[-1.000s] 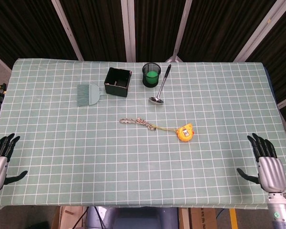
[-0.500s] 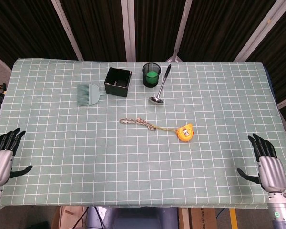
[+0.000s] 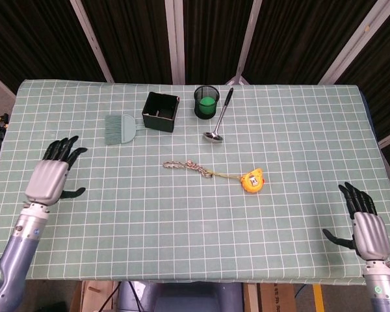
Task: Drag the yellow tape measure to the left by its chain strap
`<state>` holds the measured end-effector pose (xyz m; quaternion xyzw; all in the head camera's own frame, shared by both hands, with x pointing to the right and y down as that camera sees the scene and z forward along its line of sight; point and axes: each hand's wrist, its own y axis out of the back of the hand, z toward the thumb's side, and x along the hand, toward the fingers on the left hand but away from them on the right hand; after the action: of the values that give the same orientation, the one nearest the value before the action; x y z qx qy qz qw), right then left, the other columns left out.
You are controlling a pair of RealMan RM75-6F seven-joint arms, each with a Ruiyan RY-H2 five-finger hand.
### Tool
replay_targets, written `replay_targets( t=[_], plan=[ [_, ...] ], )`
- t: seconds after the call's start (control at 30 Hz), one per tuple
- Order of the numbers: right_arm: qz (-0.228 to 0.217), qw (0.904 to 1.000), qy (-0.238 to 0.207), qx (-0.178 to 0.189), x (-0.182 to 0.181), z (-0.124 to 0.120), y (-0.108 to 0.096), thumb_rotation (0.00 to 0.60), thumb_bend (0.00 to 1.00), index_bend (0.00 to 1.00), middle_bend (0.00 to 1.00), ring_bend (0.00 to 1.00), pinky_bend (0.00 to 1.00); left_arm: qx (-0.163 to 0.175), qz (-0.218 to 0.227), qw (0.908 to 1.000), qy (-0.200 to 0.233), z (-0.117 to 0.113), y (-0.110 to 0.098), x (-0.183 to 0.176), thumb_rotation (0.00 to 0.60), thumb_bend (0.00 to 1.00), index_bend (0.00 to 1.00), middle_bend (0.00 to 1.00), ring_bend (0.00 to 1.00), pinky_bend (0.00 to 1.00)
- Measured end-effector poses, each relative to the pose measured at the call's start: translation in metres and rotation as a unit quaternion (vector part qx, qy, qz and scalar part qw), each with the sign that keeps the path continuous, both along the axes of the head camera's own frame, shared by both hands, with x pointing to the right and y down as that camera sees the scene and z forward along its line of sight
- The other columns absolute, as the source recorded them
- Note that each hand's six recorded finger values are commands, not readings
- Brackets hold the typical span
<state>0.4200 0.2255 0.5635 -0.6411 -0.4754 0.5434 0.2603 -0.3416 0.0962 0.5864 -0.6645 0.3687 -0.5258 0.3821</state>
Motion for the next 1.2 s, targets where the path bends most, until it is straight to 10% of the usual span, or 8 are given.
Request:
replay_targets(
  t=[0.4, 1.2],
  plan=[
    [0.014, 0.9997, -0.017, -0.008, 0.002, 0.000, -0.001, 0.600, 0.19, 0.00, 0.00, 0.00, 0.00, -0.050, 0.013, 0.9987, 0.001, 0.064, -0.048, 0.096, 0.600, 0.31, 0.41, 0.00, 0.00, 0.00],
    [0.033, 0.9986, -0.036, -0.019, 0.005, 0.001, -0.001, 0.600, 0.19, 0.00, 0.00, 0.00, 0.00, -0.080, 0.046, 0.9948, -0.042, 0.123, -0.049, 0.182, 0.600, 0.43, 0.48, 0.01, 0.00, 0.00]
  ],
)
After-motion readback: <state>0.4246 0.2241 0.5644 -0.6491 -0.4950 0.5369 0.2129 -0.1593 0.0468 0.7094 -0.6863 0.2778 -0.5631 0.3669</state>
